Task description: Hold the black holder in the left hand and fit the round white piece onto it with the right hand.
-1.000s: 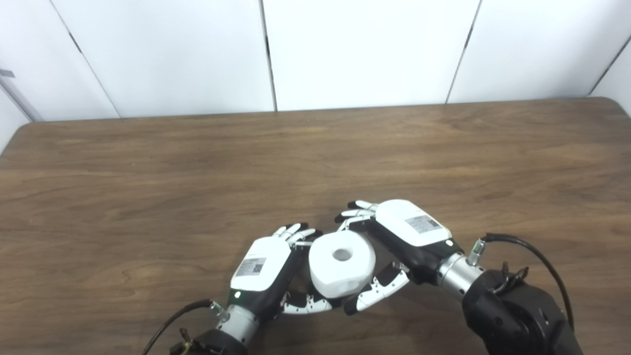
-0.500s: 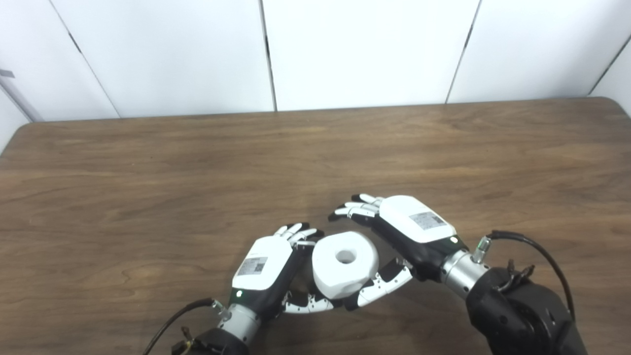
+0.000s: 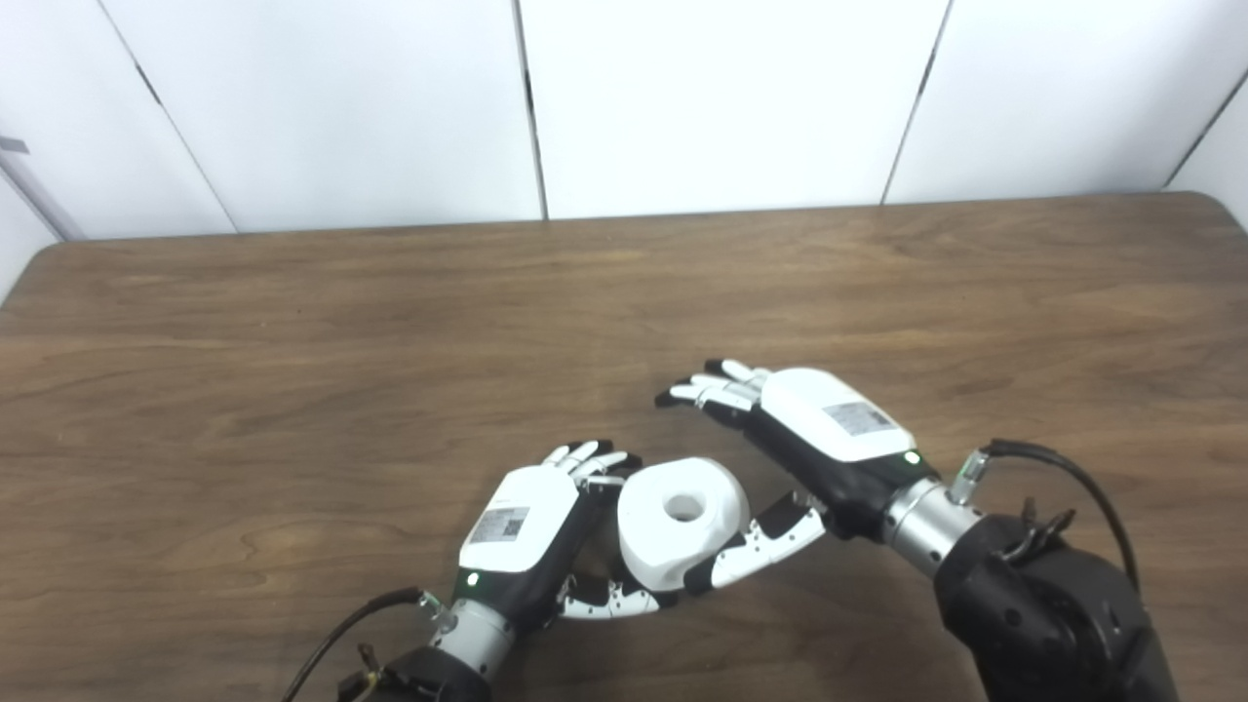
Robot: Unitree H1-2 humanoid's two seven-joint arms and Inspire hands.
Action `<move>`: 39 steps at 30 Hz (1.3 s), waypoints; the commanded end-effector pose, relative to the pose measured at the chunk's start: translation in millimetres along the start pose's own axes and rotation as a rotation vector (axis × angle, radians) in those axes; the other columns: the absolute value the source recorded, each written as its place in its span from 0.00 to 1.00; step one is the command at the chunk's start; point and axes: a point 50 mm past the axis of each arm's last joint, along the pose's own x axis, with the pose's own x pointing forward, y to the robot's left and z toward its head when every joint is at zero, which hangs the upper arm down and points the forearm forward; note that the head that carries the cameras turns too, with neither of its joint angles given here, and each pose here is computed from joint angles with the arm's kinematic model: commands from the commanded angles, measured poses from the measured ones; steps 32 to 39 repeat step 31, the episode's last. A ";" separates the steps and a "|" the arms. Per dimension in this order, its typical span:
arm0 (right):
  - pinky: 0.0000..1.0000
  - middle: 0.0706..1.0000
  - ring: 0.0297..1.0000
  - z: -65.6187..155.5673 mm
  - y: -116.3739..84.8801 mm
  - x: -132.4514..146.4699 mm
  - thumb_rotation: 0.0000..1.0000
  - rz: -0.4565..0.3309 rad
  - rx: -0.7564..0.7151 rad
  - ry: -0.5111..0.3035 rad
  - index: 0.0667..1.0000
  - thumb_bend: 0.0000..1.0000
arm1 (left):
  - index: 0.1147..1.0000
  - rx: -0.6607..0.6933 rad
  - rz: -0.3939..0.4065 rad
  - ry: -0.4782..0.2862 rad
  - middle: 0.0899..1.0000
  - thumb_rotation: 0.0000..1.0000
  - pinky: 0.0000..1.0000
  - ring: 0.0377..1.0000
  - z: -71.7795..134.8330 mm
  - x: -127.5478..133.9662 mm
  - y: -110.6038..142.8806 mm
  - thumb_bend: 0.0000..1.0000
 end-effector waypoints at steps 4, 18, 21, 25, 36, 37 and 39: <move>1.00 0.95 1.00 12.6 -28.5 -10.5 0.49 -0.078 0.006 -0.024 0.91 1.00 | 0.43 0.004 -0.106 0.050 0.84 0.05 0.93 0.93 -14.4 -6.8 -18.4 0.50; 0.97 0.95 1.00 18.5 -48.8 -24.2 0.50 -0.091 -0.014 -0.011 0.94 1.00 | 0.61 0.021 -0.111 0.079 0.84 0.16 0.92 0.92 -15.0 -8.1 -12.7 0.71; 0.97 0.95 1.00 18.8 -47.9 -22.6 0.50 -0.084 -0.015 -0.006 0.94 1.00 | 0.71 0.017 -0.108 0.090 0.85 0.23 0.92 0.91 -14.7 -8.2 -9.6 0.83; 0.95 0.95 1.00 17.5 -47.0 -21.0 0.52 -0.082 -0.022 -0.001 0.93 1.00 | 0.78 -0.011 -0.092 0.101 0.86 0.25 0.92 0.92 -14.8 -8.3 -5.2 0.90; 0.97 0.96 1.00 13.2 -48.0 -19.2 0.54 -0.082 -0.030 0.009 0.93 1.00 | 0.82 -0.020 -0.044 0.112 0.86 0.29 0.92 0.91 -11.1 -10.2 6.8 0.95; 0.97 0.96 1.00 13.2 -48.0 -19.2 0.54 -0.082 -0.030 0.009 0.93 1.00 | 0.82 -0.020 -0.044 0.112 0.86 0.29 0.92 0.91 -11.1 -10.2 6.8 0.95; 0.97 0.96 1.00 13.2 -48.0 -19.2 0.54 -0.082 -0.030 0.009 0.93 1.00 | 0.82 -0.020 -0.044 0.112 0.86 0.29 0.92 0.91 -11.1 -10.2 6.8 0.95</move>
